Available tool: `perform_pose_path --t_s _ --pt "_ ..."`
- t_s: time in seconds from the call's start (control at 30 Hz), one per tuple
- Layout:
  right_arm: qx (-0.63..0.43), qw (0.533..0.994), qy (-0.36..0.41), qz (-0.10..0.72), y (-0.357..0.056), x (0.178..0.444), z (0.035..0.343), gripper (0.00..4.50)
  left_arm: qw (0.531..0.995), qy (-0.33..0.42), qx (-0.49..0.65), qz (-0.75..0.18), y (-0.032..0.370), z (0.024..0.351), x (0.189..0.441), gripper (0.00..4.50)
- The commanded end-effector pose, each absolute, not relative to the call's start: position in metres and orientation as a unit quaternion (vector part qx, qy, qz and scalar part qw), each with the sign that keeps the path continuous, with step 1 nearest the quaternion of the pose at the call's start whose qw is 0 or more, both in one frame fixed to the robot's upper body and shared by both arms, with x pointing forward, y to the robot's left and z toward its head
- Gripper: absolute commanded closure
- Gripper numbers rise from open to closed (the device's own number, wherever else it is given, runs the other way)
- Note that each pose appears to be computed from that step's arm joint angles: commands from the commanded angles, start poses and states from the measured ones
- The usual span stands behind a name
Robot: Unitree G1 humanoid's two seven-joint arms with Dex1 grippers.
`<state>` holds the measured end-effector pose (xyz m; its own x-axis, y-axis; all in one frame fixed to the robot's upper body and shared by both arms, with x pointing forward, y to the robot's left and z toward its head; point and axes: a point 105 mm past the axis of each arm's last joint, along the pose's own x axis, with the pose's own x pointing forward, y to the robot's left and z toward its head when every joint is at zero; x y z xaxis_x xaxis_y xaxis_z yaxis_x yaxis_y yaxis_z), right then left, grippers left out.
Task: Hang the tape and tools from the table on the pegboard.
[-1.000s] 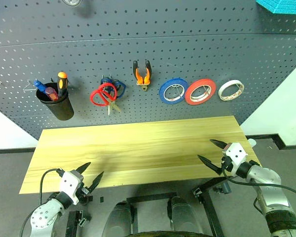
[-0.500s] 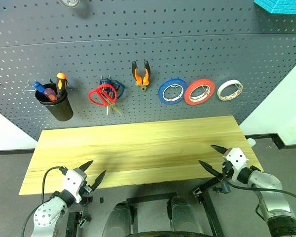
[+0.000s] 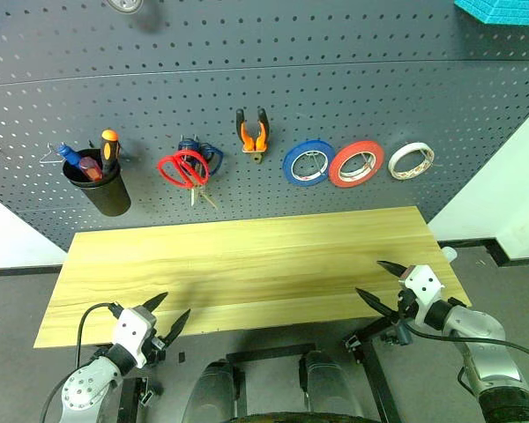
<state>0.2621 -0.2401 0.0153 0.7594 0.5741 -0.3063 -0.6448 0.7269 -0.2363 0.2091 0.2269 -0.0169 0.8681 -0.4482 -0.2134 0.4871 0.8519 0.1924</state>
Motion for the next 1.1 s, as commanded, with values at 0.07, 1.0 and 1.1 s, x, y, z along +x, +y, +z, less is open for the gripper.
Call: perform_pose_path --t_s 0.07,1.0,1.1 --pt "-0.173 0.925 0.09 0.326 -0.24 0.266 0.023 0.0 0.955 0.074 0.134 -0.255 0.227 -0.016 0.21 1.03" --pt "-0.159 0.926 0.101 0.328 -0.245 0.266 0.004 0.0 0.957 0.068 0.137 -0.247 0.226 -0.017 0.21 1.03" --pt "-0.158 0.926 0.101 0.328 -0.245 0.266 0.003 0.0 0.957 0.069 0.136 -0.246 0.228 -0.017 0.21 1.03"
